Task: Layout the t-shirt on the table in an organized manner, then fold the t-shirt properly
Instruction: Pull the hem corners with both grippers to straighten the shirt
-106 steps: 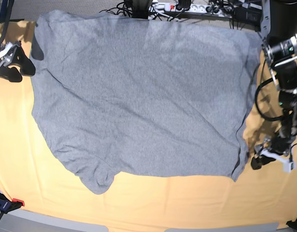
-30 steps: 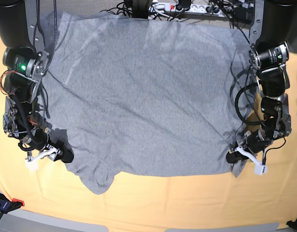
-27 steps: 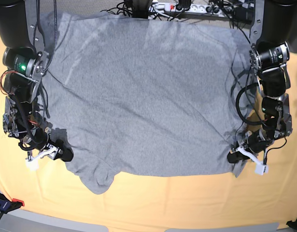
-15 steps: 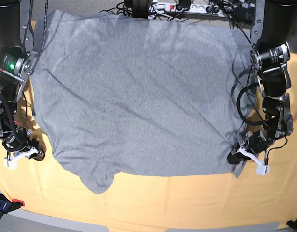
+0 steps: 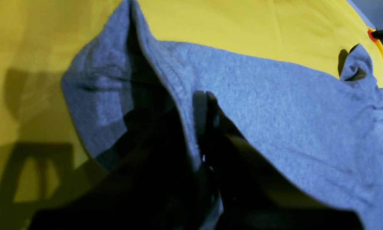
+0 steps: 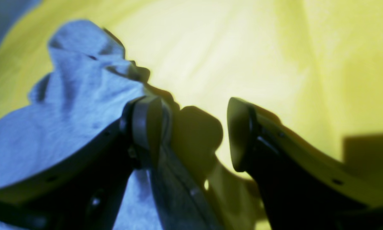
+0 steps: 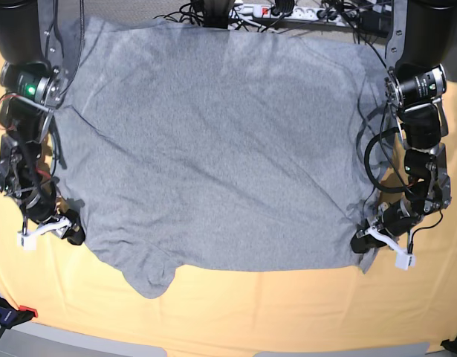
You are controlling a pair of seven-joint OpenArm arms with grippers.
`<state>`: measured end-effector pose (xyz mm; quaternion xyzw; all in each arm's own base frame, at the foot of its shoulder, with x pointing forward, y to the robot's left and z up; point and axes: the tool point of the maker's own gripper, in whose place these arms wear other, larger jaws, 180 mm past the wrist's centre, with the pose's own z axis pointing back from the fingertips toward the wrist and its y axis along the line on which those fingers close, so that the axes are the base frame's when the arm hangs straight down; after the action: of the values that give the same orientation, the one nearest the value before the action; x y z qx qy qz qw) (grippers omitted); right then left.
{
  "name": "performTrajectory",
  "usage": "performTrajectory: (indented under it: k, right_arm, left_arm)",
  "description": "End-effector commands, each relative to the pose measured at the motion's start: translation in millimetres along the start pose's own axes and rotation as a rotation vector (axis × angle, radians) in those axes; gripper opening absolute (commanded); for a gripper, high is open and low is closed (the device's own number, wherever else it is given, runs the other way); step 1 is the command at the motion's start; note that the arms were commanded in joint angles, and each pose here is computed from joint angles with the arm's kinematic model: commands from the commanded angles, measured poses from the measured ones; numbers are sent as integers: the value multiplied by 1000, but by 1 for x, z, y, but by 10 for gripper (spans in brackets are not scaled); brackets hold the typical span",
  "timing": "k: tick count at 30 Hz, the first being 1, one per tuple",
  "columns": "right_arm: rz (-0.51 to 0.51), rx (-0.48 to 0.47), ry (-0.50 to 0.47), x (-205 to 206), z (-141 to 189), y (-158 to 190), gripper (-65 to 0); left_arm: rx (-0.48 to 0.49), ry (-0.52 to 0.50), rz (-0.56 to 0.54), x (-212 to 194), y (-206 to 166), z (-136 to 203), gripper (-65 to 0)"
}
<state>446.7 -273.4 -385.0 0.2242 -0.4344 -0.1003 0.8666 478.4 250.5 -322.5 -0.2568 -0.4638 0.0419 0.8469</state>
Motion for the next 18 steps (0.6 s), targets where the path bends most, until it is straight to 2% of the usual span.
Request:
performTrajectory:
  k: [1,3,7,14,16,18]
  right_arm:
    - [30,16,31,-1,0,4,-310]
    - [32,71,38,-11,-3,17,-310]
    - [-14,113,45,-15,-8,30,-310]
    - [-29,128,40,-13,-9,34,-314]
    - [-28,127,51,-16,-9,33,-374]
    - [-26,128,51,-14,-8,34,-536]
  left_arm:
    - [-19,-80,-21,34,-6,5,-650]
    - [-19,-81,-21,34,-6,5,-650]
    - [-18,-79,-22,34,-6,5,-650]
    - [-18,-76,-19,31,-5,5,-650]
    - [-19,-77,-19,31,-5,5,-650]
    - [-18,-80,-19,32,-5,5,-650]
